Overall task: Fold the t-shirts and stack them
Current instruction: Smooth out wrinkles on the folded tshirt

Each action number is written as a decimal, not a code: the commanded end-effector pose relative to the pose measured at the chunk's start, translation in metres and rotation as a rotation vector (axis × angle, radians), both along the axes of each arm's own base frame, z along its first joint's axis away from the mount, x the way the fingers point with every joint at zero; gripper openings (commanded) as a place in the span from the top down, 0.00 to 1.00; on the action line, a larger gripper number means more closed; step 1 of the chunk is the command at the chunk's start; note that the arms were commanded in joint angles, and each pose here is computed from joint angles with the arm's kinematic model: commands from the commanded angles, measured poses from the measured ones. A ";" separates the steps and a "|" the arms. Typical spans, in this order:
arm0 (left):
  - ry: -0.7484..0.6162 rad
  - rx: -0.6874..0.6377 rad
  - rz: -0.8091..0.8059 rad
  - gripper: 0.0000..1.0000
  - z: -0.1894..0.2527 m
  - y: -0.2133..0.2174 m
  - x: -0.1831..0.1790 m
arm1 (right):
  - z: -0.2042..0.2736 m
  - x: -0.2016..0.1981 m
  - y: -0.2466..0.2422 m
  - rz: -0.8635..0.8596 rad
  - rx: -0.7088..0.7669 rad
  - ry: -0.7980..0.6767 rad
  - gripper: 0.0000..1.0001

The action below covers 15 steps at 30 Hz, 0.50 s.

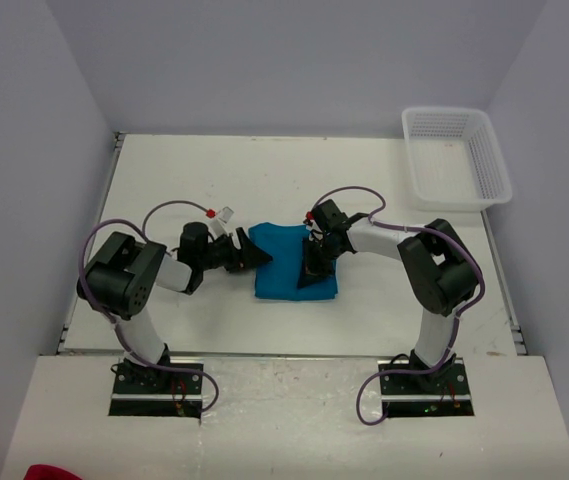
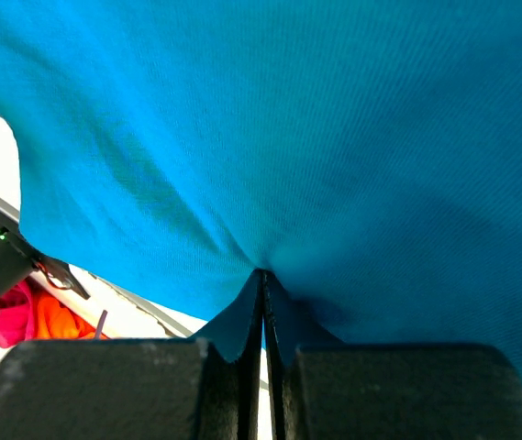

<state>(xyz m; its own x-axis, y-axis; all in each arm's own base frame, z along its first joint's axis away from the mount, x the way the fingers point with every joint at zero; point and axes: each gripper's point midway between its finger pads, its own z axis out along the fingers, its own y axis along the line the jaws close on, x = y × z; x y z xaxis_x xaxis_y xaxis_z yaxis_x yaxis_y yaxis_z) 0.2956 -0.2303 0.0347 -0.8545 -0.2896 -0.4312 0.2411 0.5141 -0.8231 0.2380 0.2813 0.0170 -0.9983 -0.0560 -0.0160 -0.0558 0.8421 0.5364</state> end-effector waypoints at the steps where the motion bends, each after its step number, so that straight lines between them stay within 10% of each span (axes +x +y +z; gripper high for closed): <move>1: 0.208 0.120 0.036 0.25 -0.056 0.018 -0.029 | -0.014 -0.003 -0.006 0.020 -0.043 -0.001 1.00; 10: 0.260 0.161 0.035 0.68 -0.074 0.021 -0.032 | -0.014 -0.003 -0.006 0.015 -0.038 -0.005 1.00; 15: 0.271 0.172 0.030 0.73 -0.081 0.019 -0.027 | -0.014 -0.004 -0.005 0.011 -0.031 -0.004 1.00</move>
<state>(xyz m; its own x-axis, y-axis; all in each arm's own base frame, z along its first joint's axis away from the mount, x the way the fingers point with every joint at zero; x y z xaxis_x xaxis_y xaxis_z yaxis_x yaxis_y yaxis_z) 0.2999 -0.2303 0.0121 -0.8809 -0.2833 -0.3792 0.1846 0.5319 -0.8264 0.2380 0.2818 0.0168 -0.9983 -0.0563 -0.0170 -0.0566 0.8398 0.5400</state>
